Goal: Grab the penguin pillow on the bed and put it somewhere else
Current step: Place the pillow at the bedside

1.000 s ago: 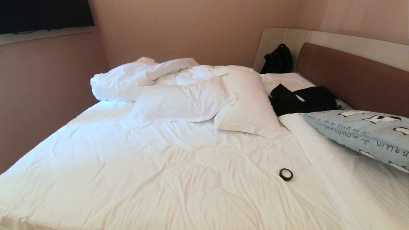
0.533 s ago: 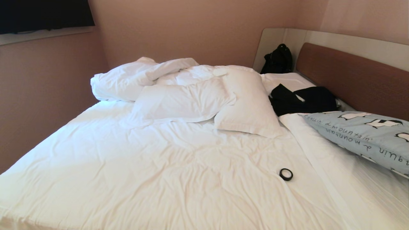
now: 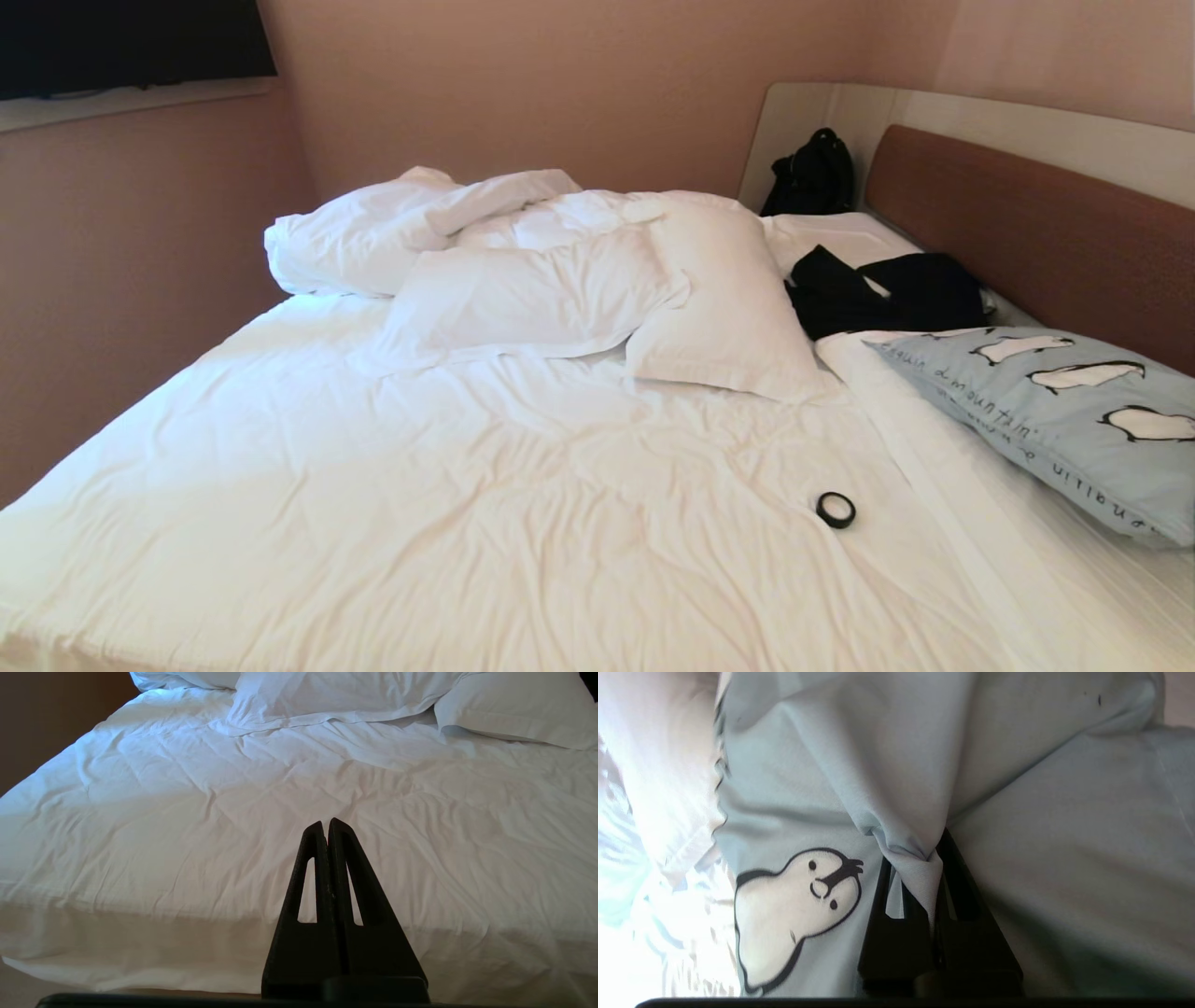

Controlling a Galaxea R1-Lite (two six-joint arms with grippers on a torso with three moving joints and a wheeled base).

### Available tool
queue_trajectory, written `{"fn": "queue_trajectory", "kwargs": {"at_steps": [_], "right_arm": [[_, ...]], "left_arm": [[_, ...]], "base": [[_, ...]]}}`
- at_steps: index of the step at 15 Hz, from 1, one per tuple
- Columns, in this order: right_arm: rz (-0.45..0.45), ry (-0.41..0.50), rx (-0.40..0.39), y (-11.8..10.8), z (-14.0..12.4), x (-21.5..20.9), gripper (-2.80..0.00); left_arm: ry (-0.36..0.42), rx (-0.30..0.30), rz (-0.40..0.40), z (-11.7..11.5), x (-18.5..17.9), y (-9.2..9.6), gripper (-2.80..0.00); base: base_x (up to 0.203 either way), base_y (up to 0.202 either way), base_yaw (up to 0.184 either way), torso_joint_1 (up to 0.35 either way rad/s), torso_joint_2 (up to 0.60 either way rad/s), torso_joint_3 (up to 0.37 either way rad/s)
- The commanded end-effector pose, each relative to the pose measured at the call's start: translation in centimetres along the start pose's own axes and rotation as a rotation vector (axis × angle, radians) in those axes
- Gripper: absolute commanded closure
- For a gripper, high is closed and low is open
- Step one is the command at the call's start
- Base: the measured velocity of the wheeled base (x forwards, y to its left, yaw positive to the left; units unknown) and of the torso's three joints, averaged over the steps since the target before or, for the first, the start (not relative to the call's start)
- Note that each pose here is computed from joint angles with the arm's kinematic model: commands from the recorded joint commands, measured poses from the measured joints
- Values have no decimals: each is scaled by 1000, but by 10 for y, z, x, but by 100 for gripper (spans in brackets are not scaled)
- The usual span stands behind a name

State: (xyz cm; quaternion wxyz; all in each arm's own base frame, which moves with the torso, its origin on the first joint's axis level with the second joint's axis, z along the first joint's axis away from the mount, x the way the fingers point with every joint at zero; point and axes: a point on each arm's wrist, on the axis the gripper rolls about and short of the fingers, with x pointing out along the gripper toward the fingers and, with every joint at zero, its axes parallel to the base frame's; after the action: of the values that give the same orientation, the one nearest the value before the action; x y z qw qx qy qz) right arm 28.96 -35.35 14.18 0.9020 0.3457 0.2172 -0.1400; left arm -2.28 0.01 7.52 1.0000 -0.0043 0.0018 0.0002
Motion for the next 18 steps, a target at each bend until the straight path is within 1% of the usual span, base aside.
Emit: {"fn": "queue_trajectory", "kwargs": {"at_steps": [1,6,9,10,14,17,18], "right_arm": [[14,-5,-33,10,1,-7,0],[15,-4,-36,9,1,-6,0],[10,-14,-41,3,0,-1,0],[10,-13,-41,3,-1,-1,-280],[22,-18,-53,8,1,-7,-280],[30,-37,-65,18,4,-20,-280],[47,-48,-67,20,7,-29,-280]], "left_arm": [[1,-1,1,0,0,0,0],[1,1,1,0,0,0,0],[1,-1,1,0,0,0,0],[1,1,1,0,0,0,0],[1,1,2,0,0,0,0],[1,0,2,0,0,0,0],[1,-1,1,0,0,0,0]], "base": [[0,0,0,0,0,0],[0,0,0,0,0,0],[0,0,0,0,0,0],[0,0,0,0,0,0],[0,0,0,0,0,0],[0,0,0,0,0,0],[0,0,0,0,0,0]]}}
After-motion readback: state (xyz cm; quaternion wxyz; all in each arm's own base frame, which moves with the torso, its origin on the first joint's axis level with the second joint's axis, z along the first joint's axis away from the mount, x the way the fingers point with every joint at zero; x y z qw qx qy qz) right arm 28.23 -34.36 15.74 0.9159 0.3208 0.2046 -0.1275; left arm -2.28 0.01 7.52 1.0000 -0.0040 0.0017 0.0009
